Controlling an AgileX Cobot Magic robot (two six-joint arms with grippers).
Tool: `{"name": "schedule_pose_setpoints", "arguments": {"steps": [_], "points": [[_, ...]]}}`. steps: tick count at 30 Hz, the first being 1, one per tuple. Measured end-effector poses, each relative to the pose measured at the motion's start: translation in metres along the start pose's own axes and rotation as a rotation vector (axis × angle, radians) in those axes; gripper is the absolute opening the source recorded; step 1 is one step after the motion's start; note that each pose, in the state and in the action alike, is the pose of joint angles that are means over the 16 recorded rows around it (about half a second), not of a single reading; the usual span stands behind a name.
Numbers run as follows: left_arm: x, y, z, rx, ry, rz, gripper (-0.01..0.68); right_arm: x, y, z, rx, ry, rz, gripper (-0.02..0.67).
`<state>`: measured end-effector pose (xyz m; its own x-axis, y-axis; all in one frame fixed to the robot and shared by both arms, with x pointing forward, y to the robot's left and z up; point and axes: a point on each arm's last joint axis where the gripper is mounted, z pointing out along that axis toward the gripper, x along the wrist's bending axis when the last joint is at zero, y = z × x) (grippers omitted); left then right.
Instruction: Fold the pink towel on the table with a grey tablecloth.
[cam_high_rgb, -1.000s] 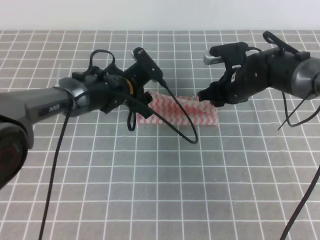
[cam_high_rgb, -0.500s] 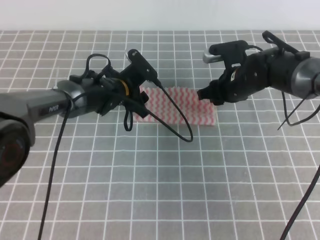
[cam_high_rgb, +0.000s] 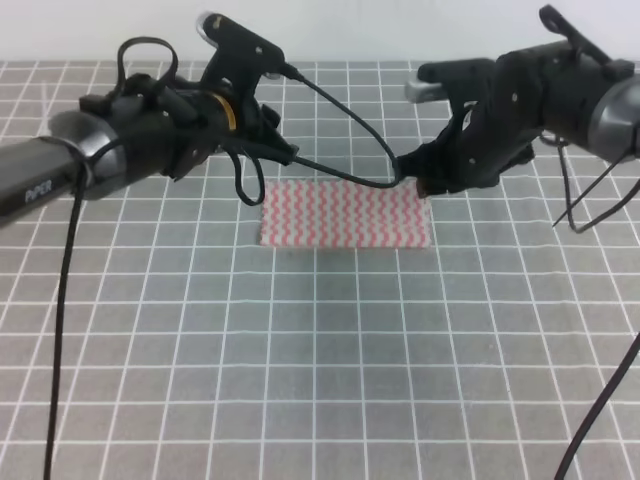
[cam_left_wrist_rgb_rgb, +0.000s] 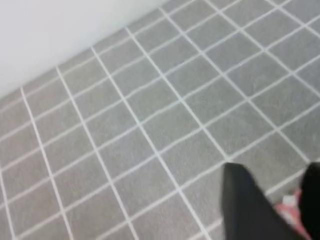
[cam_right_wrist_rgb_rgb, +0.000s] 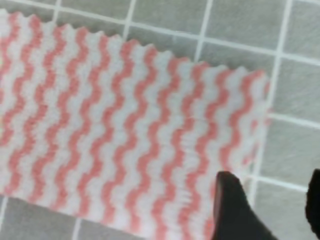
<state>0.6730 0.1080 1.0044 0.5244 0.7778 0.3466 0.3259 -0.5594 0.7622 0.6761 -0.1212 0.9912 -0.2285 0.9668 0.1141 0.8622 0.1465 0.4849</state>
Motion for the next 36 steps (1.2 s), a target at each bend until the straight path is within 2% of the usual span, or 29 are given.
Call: {"name": "schedule_pose_setpoints", "arguments": {"steps": [7,11,24,36], "points": [[-0.008,-0.009,0.004,0.077,-0.029,-0.085,0.068,0.003,-0.007,0.018,0.060,0.042,0.055,0.315],[-0.017,-0.019,0.010,0.148,-0.079,-0.097,0.012,0.004,-0.011,0.028,0.086,0.057,0.078,0.320],[-0.043,-0.044,0.026,0.268,-0.277,-0.112,0.000,0.003,-0.014,0.033,0.115,0.048,0.072,0.325],[-0.049,-0.054,0.032,0.320,-0.314,-0.106,0.001,0.003,-0.016,0.034,0.134,0.042,0.073,0.324]]}}
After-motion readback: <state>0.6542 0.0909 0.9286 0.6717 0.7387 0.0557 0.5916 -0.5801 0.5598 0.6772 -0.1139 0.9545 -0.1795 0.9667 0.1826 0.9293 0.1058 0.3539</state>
